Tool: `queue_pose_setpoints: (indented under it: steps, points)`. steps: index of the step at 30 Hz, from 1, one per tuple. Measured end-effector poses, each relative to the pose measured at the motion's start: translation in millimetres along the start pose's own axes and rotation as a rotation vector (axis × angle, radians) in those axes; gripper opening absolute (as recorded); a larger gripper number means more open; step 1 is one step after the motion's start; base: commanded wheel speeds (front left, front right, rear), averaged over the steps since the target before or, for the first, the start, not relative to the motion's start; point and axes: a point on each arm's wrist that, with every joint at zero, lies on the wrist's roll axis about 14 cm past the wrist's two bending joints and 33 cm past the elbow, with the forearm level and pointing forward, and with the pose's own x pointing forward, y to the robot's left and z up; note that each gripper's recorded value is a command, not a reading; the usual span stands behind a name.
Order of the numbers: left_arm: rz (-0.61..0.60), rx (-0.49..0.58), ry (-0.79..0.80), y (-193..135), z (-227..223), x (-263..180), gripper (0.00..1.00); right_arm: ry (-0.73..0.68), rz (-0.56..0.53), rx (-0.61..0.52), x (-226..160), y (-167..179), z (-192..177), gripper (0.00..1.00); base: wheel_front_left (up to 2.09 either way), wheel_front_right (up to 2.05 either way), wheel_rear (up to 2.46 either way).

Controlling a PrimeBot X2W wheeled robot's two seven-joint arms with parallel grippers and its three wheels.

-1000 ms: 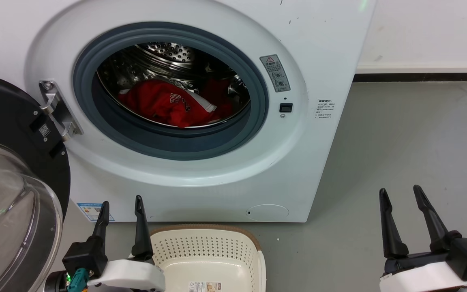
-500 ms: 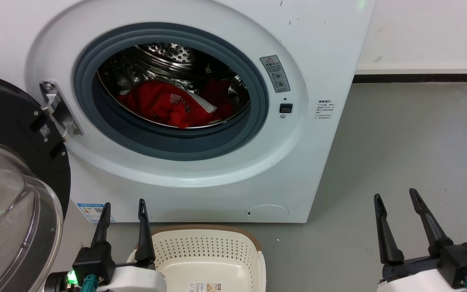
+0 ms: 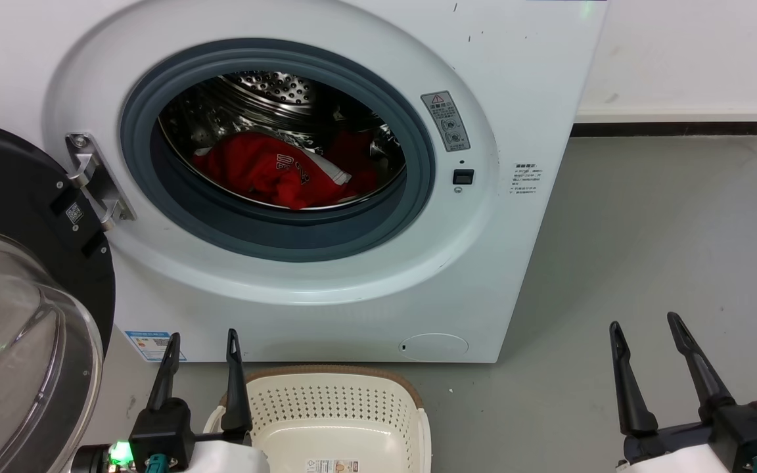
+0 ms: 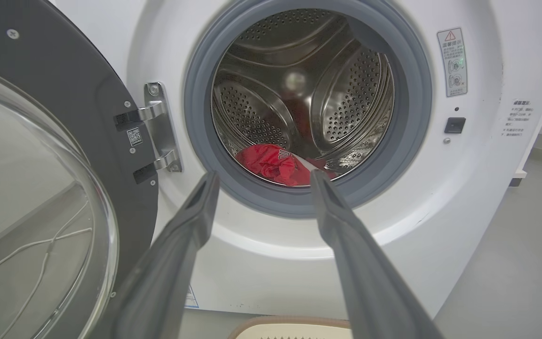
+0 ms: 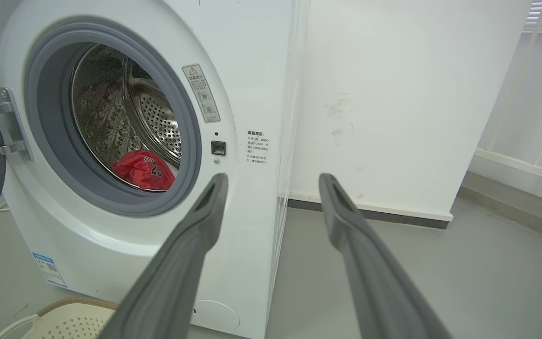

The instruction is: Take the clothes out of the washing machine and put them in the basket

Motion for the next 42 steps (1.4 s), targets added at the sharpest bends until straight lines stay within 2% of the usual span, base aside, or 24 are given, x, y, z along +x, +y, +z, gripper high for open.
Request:
queue_pose_setpoints:
  steps: [31, 37, 42]
  points:
    - [0.005, -0.026, 0.046, 1.1, -14.4, -0.4, 1.00, 0.019, -0.018, 0.032, -1.9, -4.1, -6.6, 1.00, 0.00, 0.00, 0.00]
    - [-0.021, -0.030, 0.038, -5.2, -14.6, 22.2, 1.00, 0.030, -0.015, 0.035, 0.3, -2.8, -10.3, 1.00, 0.00, 0.00, 0.00]
    - [-0.056, -0.019, 0.034, -12.0, -17.4, 58.0, 1.00, 0.034, -0.019, 0.035, 9.7, -5.3, -13.7, 1.00, 0.00, 0.00, 0.00]
